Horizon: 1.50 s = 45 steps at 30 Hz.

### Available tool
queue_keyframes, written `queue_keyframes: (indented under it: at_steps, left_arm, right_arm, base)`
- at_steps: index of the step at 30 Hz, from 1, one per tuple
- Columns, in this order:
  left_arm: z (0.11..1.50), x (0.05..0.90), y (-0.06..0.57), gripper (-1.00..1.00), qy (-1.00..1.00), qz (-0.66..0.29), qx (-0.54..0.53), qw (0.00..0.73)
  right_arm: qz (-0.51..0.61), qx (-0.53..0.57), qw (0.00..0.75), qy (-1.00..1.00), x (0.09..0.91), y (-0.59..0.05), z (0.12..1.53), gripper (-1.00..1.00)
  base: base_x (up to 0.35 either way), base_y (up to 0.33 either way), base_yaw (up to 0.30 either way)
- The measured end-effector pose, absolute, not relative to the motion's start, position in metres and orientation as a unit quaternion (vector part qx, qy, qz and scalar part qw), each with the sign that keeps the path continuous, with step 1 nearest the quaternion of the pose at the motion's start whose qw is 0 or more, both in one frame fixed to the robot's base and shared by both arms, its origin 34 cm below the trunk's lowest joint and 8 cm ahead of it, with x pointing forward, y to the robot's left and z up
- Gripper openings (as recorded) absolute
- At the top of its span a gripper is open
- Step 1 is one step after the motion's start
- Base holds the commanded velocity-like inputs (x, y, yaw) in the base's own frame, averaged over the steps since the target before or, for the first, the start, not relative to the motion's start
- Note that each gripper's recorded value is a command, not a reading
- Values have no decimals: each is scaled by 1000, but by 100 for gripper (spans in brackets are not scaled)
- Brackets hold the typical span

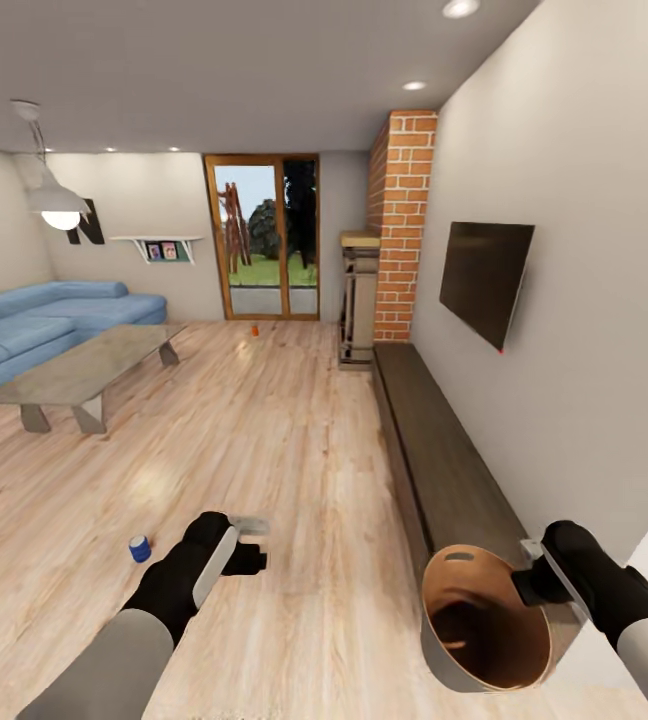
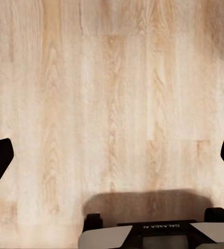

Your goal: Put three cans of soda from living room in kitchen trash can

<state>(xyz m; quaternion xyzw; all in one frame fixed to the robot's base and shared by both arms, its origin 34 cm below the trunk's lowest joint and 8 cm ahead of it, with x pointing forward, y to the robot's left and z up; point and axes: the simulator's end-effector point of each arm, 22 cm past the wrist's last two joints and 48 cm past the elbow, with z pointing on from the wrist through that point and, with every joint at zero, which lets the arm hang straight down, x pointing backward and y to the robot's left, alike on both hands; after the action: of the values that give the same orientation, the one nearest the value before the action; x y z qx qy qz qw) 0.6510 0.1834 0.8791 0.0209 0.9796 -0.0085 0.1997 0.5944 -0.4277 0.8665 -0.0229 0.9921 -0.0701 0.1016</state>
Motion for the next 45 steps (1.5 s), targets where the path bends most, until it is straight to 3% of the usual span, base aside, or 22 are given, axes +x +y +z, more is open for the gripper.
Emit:
queue_keyframes:
  at_steps: [9,32,45]
  left_arm:
    - [880,652,183,100,979,-8,21,203]
    - [882,657,182,100,976,-8,20,215]
    - [882,657,182,100,976,-8,20,215]
  right_arm:
    - [-68,-22,102,992,594,-427,866,-100]
    - [-68,-25,102,992,595,-423,865,-100]
    - [-63,-25,102,992,596,-418,865,-100]
  base:
    - [83,310,151]
    - [177,214,4]
    - [45,304,0]
